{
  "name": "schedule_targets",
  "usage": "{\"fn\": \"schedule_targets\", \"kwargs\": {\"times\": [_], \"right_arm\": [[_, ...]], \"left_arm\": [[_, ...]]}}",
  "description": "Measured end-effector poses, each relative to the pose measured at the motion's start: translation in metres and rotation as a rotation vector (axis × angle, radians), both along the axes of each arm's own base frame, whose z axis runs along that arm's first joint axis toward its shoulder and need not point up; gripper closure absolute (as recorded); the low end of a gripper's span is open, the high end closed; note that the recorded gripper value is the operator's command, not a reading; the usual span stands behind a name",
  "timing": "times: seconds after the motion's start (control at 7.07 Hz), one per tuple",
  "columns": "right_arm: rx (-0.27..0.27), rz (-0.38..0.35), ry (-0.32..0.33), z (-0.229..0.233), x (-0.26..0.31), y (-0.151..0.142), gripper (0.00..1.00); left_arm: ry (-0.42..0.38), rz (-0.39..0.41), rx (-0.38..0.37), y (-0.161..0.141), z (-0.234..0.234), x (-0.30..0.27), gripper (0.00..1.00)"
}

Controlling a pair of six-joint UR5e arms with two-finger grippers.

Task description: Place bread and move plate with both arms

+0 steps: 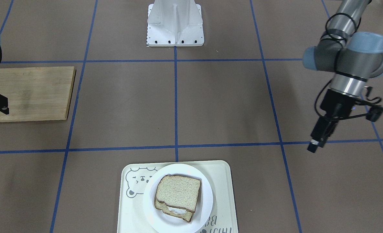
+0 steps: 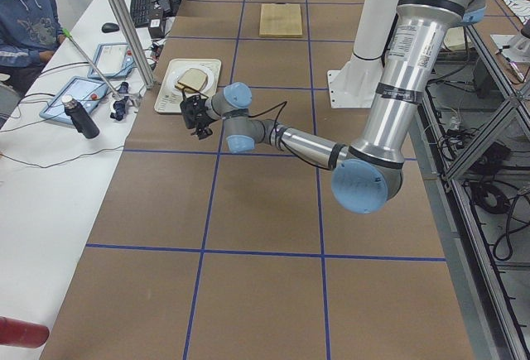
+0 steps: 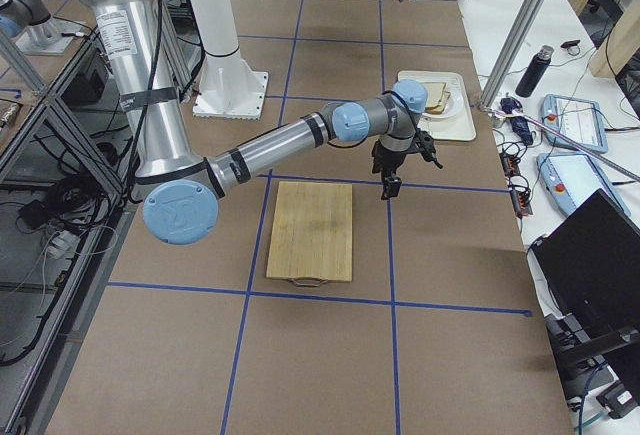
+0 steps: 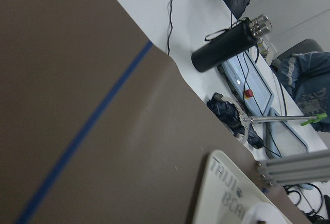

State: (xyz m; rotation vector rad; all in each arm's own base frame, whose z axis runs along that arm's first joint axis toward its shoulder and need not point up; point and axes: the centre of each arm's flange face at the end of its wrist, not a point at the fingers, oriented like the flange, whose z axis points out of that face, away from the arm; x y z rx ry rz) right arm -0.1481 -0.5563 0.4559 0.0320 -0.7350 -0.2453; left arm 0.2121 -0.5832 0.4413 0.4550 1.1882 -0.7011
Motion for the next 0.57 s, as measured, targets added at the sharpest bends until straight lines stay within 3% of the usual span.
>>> {"fn": "schedule_targets", "kwargs": {"times": [0.14, 0.57], "right_arm": [[-0.007, 0.012, -0.004, -0.005, -0.004, -0.001, 0.00], [0.015, 0.050, 0.024, -0.015, -0.005, -0.008, 0.00]], "left_arm": [[-0.140, 0.109, 0.059, -0.004, 0.029, -0.049, 0.06], [-0.498, 0.466, 0.139, 0.002, 0.095, -0.139, 0.03]]}}
